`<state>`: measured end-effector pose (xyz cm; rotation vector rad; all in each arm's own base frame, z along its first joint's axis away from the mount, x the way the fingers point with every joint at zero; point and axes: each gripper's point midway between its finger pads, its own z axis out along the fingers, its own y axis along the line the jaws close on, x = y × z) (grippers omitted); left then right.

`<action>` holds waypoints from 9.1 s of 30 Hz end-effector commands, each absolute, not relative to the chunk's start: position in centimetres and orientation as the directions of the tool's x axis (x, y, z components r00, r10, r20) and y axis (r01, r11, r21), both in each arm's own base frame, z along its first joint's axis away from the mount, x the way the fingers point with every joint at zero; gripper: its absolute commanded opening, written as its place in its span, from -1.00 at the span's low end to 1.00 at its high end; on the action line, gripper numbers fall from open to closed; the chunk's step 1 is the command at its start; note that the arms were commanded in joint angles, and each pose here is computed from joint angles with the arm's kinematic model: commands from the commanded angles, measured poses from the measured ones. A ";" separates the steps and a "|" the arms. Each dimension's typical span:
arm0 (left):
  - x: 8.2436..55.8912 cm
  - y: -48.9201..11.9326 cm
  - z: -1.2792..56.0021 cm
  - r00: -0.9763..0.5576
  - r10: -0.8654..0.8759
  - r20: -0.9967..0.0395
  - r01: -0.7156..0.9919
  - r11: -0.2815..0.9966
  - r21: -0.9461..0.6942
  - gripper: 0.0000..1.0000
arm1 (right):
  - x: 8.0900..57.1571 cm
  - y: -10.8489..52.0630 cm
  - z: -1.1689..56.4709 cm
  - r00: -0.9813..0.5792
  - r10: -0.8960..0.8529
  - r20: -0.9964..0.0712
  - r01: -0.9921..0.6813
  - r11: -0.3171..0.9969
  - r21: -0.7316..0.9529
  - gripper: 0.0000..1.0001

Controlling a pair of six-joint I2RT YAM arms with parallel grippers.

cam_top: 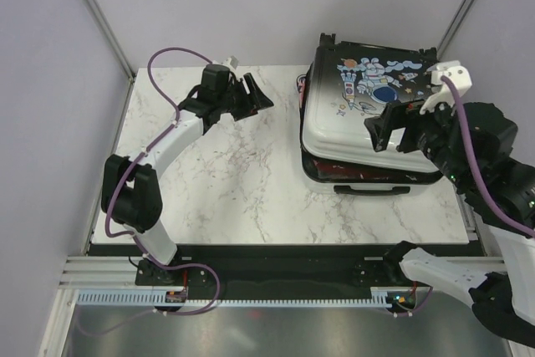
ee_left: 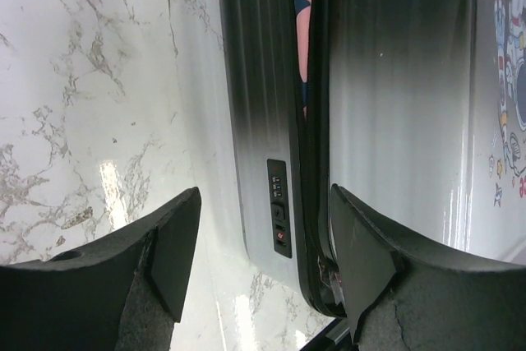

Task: Pack the luggage
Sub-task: Close the luggage at the center of the board, then move the luggage to the center of the board, then zip the luggage at the center of the board.

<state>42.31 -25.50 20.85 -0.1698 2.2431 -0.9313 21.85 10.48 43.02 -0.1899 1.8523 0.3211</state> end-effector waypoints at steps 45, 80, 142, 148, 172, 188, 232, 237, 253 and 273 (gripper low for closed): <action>41.9 -41.1 21.3 -0.796 -0.074 -0.601 0.440 0.611 -0.658 0.41 | 39.4 -18.0 26.2 -0.142 0.704 -0.696 0.555 0.639 0.533 0.96; 28.8 -45.7 31.8 -0.756 0.000 -0.655 0.630 0.271 -0.728 0.42 | 40.2 -4.3 17.8 -0.602 0.569 -0.560 0.182 0.781 0.598 0.96; 32.2 -32.7 22.5 -0.821 -0.100 -0.563 0.372 0.654 -0.659 0.44 | 44.0 16.6 16.7 -0.795 0.214 -0.568 -0.188 0.803 0.566 0.96; 32.1 -32.3 24.6 -0.803 -0.122 -0.583 0.384 0.642 -0.664 0.44 | 45.3 10.9 22.8 -0.683 0.334 -0.650 -0.100 0.838 0.536 0.96; 36.0 -29.1 31.8 -0.662 -0.189 -0.726 0.417 0.712 -0.566 0.45 | 40.7 -9.9 17.3 -0.508 0.661 -0.553 0.271 0.732 0.625 0.96; 39.4 -35.3 32.8 -0.620 -0.148 -0.771 0.515 0.664 -0.542 0.44 | 41.4 -14.7 20.2 -0.319 0.804 -0.501 0.389 0.593 0.705 0.93; 40.7 -38.5 30.4 -0.618 -0.097 -0.780 0.544 0.664 -0.513 0.43 | 38.3 10.4 11.1 -0.845 0.257 -0.469 -0.034 0.849 0.527 0.92; 40.4 -37.5 28.3 -0.640 -0.078 -0.764 0.510 0.700 -0.499 0.43 | 37.6 9.1 11.7 -0.841 0.220 -0.494 -0.071 0.861 0.504 0.94; 42.6 -22.5 32.7 -0.588 -0.297 -0.752 0.290 0.791 -0.539 0.47 | 30.6 12.4 15.7 -0.779 0.153 -0.608 -0.407 0.614 0.676 0.86; 42.3 -12.3 30.4 -0.602 -0.469 -0.646 0.167 0.718 -0.676 0.47 | 34.4 14.5 14.7 -0.592 0.197 -0.781 -0.638 0.479 0.604 0.83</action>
